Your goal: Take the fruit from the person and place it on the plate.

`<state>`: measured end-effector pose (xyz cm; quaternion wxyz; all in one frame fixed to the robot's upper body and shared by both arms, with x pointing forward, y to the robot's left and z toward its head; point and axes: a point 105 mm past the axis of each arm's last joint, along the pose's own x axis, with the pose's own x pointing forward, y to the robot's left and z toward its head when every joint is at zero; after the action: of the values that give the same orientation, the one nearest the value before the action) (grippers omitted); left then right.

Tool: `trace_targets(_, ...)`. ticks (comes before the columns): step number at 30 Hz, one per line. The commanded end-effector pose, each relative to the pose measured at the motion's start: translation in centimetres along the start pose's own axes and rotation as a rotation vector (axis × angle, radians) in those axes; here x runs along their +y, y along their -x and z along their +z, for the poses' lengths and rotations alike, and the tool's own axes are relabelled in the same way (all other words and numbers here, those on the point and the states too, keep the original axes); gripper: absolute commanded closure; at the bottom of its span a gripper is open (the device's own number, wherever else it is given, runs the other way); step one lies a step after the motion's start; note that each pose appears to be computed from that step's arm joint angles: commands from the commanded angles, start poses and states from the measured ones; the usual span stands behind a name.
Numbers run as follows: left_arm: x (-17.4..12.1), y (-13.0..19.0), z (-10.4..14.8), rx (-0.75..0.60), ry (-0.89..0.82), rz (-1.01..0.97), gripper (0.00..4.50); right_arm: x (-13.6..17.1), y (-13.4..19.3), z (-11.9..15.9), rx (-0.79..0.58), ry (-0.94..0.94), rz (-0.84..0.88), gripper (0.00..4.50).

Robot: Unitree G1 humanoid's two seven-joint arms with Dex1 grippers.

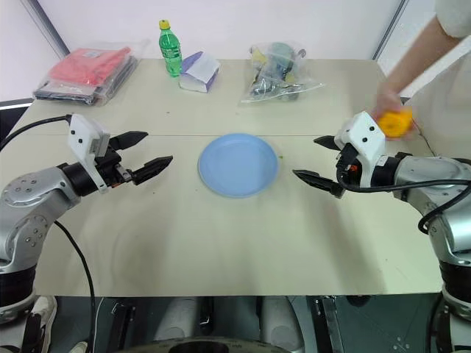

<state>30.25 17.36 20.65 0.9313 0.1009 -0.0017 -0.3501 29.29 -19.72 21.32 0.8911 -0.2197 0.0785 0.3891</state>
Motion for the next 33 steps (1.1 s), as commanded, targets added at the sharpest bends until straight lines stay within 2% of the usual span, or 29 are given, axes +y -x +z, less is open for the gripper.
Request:
trace_targets(1, -0.36, 0.39, 1.25, -0.041, -0.049, -0.014, 0.00, -0.01, 0.88, 1.28, -0.028, 0.038, -0.011, 0.04)
trace_targets(33, -0.45, 0.14, 1.68, -0.058, -0.034, -0.011, 0.00, -0.20, 0.55, 1.32, -0.038, 0.048, -0.015, 0.04)
